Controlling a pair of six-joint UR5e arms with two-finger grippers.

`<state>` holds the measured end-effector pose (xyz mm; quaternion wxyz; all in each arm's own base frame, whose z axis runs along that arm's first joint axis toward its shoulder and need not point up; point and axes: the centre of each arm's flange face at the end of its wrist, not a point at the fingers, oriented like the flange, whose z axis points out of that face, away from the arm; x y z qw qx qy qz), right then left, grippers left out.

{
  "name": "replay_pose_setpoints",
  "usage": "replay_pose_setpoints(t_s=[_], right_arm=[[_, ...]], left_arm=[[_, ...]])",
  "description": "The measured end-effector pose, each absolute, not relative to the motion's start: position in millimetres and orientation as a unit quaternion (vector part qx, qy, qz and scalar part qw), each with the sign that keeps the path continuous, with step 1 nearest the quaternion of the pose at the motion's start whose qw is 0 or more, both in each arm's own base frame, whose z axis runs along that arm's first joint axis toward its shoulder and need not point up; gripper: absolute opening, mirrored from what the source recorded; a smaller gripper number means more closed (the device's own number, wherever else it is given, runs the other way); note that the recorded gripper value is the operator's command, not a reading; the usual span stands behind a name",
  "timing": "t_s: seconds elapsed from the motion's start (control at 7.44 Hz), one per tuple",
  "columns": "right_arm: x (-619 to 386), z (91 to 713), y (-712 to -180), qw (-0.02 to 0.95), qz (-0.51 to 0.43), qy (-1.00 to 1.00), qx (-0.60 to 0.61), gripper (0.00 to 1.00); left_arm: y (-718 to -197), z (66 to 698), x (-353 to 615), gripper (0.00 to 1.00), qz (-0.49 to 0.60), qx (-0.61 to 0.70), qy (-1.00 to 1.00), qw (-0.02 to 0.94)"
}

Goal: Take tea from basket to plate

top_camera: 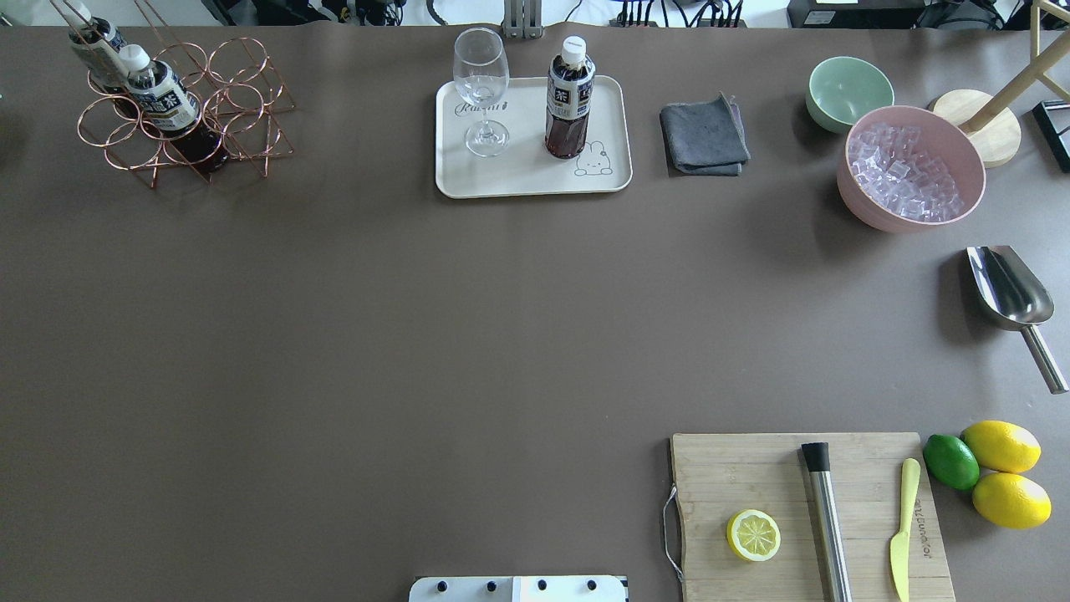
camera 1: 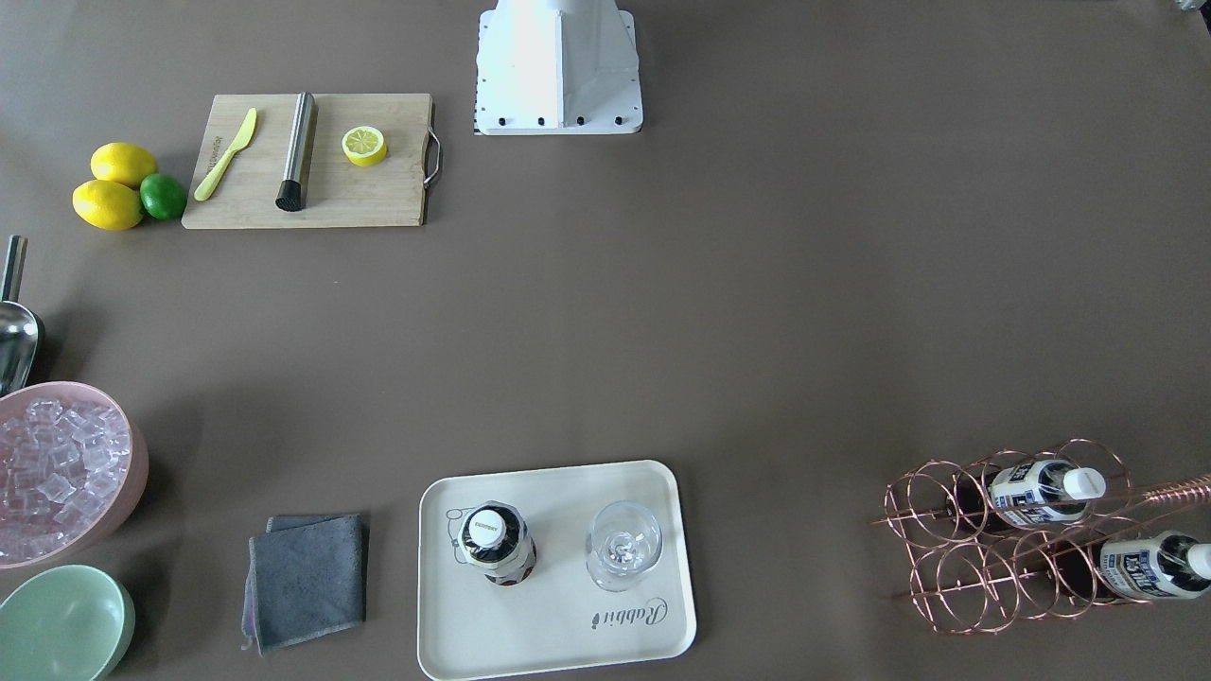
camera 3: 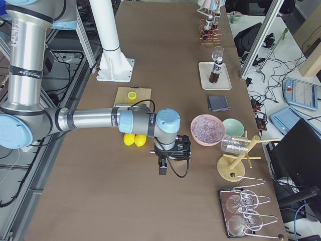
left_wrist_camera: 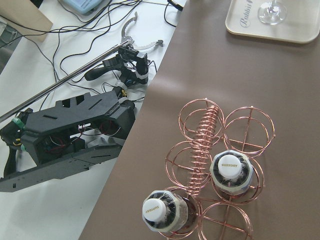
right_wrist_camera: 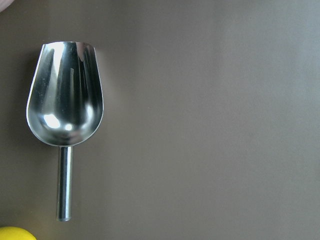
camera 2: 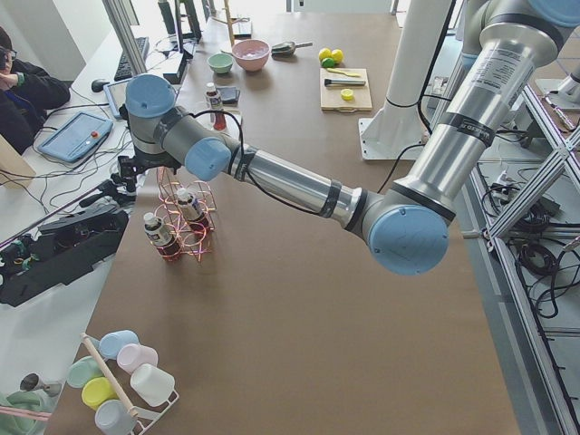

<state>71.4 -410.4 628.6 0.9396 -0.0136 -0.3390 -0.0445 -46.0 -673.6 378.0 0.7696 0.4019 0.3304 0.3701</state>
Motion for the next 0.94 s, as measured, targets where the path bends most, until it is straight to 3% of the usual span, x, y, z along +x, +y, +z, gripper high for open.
replay_pose_setpoints(t_s=[0.4,0.94], right_arm=[[70.6,628.7,-408.8,0.936,-0.043,-0.349,-0.015,1.0],[71.1,630.1,-408.7,0.937,-0.053,-0.345,-0.011,1.0]], left_arm=[[-600.1,406.6,-62.4,0.98,0.165,0.317,0.425,0.832],[-563.5,496.4,-76.9,0.98,-0.04,0.176,0.47,0.864]])
